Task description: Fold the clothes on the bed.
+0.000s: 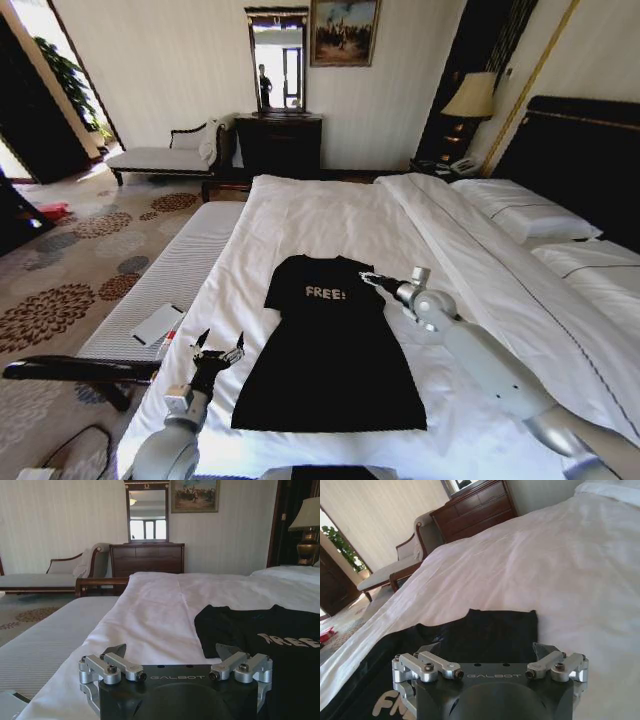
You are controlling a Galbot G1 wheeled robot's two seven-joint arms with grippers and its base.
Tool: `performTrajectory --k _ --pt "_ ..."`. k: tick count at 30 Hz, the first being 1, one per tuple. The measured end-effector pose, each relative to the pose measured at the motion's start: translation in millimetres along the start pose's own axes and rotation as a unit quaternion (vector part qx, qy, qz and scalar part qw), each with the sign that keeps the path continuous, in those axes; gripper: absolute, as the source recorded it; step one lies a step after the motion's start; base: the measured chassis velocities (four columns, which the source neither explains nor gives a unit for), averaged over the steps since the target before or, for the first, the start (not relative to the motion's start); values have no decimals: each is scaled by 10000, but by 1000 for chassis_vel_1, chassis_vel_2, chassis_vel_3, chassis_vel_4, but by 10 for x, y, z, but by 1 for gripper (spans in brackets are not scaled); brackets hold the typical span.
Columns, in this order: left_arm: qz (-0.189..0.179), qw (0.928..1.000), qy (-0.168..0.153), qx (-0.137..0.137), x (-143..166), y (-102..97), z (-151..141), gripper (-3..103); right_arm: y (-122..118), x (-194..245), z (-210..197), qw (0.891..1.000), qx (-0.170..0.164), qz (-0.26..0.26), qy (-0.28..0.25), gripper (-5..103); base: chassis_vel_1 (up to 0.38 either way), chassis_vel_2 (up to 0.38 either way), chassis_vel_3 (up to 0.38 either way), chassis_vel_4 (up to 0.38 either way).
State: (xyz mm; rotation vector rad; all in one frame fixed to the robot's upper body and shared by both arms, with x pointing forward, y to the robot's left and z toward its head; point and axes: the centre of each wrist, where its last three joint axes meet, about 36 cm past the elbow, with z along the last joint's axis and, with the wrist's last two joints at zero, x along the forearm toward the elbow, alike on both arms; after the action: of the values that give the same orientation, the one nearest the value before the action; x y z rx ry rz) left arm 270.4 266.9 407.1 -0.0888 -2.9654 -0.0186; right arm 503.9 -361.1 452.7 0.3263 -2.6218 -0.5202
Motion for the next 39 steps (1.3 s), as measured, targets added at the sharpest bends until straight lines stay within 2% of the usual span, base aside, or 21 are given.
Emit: performTrajectory --k 7,10,11,12,15,18,19,22,24,25,28,30,32,39 --pt "34 9996 131 235 -263 44 -102 100 -225 400 -9 9994 -48 311 -148 100 0 0 0 0" --pt "73 9979 334 553 -466 99 -108 100 -303 575 -24 9987 -85 445 -226 100 0 0 0 0" --pt "73 9979 334 553 -466 99 -108 100 -303 575 -24 9987 -85 445 -226 100 0 0 0 0" --pt "91 9964 430 724 -553 121 -101 100 -328 634 -14 9984 -99 499 -235 100 0 0 0 0" --pt "231 9932 524 1016 -727 149 -91 100 -363 741 2 9979 -117 595 -226 100 0 0 0 0" --pt "321 9916 534 1135 -808 153 -95 100 -381 794 29 9977 -127 637 -199 100 0 0 0 0" --pt "445 9899 530 1238 -896 145 -106 103 -396 839 56 9975 -139 673 -179 100 0 0 0 0" --pt "623 9865 564 1409 -1018 128 -112 100 -415 893 95 9970 -169 738 -162 100 0 0 0 0" --pt "831 9813 656 1607 -1129 118 -84 98 -423 929 120 9966 -182 786 -145 100 0 0 0 0" --pt "831 9813 656 1607 -1129 118 -84 98 -423 929 120 9966 -182 786 -145 100 0 0 0 0" --pt "1077 9732 831 1854 -1264 110 -5 98 -440 990 118 9961 -195 844 -148 100 0 0 0 0" --pt "1104 9716 867 1905 -1291 107 12 98 -447 1005 113 9960 -197 855 -150 100 0 0 0 0" --pt "1144 9659 979 2107 -1390 96 71 98 -477 1043 110 9956 -201 908 -147 100 0 0 0 0" --pt "1126 9572 1141 2410 -1561 88 173 95 -515 1078 123 9949 -237 966 -146 100 0 0 0 0"
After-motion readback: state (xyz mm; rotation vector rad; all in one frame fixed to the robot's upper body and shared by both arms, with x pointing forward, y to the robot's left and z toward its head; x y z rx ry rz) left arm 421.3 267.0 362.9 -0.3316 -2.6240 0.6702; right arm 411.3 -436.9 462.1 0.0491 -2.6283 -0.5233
